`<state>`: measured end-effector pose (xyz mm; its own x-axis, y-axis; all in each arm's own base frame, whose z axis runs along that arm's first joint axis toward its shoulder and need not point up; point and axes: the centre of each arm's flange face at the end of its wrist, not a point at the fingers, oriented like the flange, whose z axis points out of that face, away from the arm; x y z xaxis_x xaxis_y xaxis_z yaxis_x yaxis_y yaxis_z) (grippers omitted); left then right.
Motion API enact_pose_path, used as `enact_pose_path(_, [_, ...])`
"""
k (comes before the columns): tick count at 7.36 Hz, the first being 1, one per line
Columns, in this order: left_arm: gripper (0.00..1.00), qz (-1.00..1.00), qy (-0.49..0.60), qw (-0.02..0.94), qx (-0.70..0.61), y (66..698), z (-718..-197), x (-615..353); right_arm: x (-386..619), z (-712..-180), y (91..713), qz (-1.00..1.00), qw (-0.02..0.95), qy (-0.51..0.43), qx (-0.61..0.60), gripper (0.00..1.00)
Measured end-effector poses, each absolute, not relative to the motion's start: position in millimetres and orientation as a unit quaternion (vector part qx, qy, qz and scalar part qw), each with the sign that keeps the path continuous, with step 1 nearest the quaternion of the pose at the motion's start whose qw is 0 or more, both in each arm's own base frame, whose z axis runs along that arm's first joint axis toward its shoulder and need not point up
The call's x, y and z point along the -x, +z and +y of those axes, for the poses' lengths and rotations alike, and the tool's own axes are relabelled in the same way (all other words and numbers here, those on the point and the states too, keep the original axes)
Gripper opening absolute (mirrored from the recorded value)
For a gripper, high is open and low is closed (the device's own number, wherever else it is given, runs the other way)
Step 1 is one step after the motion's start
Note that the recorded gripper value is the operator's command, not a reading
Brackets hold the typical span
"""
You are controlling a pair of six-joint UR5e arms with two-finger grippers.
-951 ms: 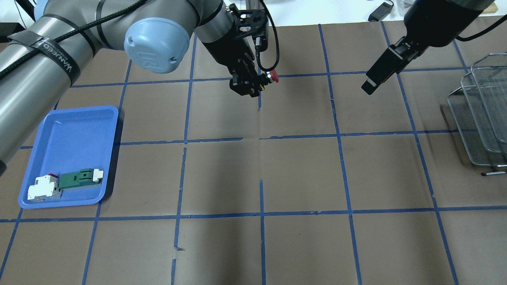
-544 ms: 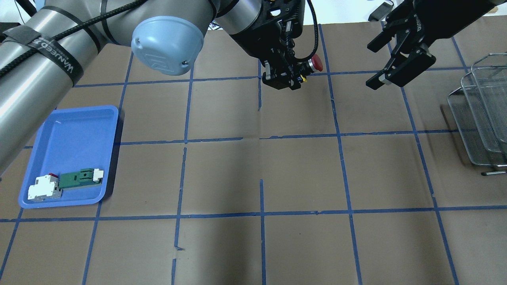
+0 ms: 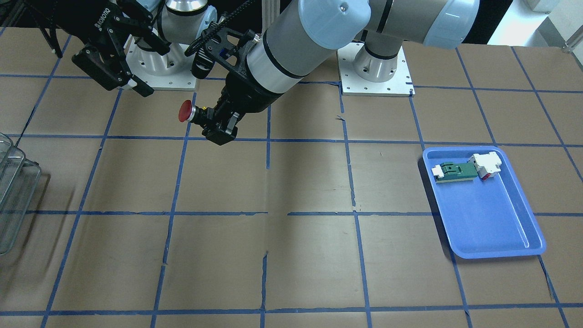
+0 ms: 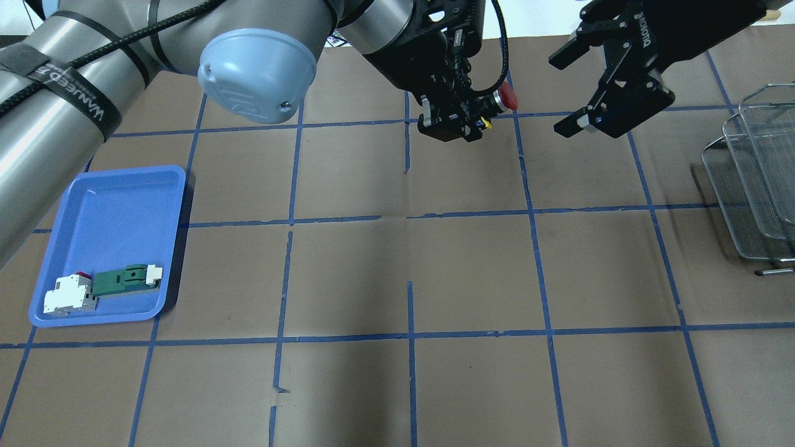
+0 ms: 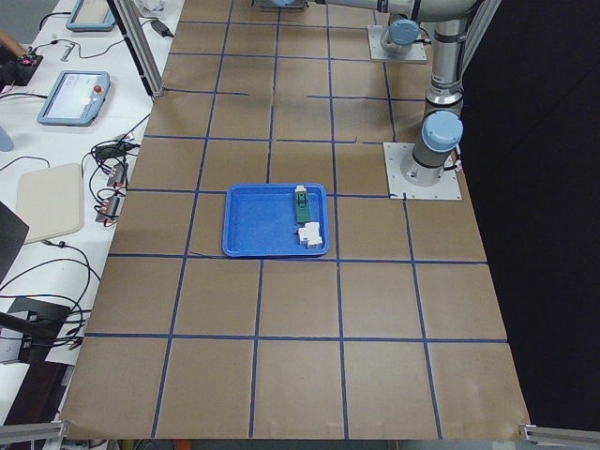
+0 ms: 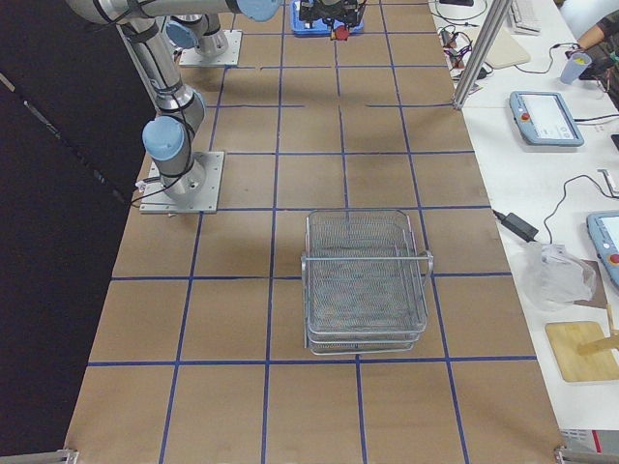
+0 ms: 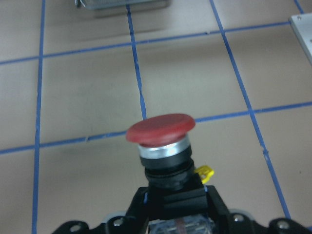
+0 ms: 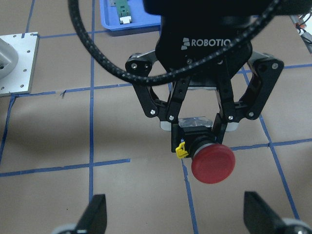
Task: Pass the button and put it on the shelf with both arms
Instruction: 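Hold the button up with the left gripper while the right gripper approaches it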
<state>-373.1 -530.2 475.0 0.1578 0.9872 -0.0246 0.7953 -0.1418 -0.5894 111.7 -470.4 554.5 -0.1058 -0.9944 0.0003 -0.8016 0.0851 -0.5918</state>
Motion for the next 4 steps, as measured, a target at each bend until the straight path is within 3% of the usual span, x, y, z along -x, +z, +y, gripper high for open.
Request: enact_pose_path(4, [0.0,-0.605,0.231,0.238,0.724,496,-517,375,-119,-472,547,0.696,0.225,-0.267,0.627,1.0])
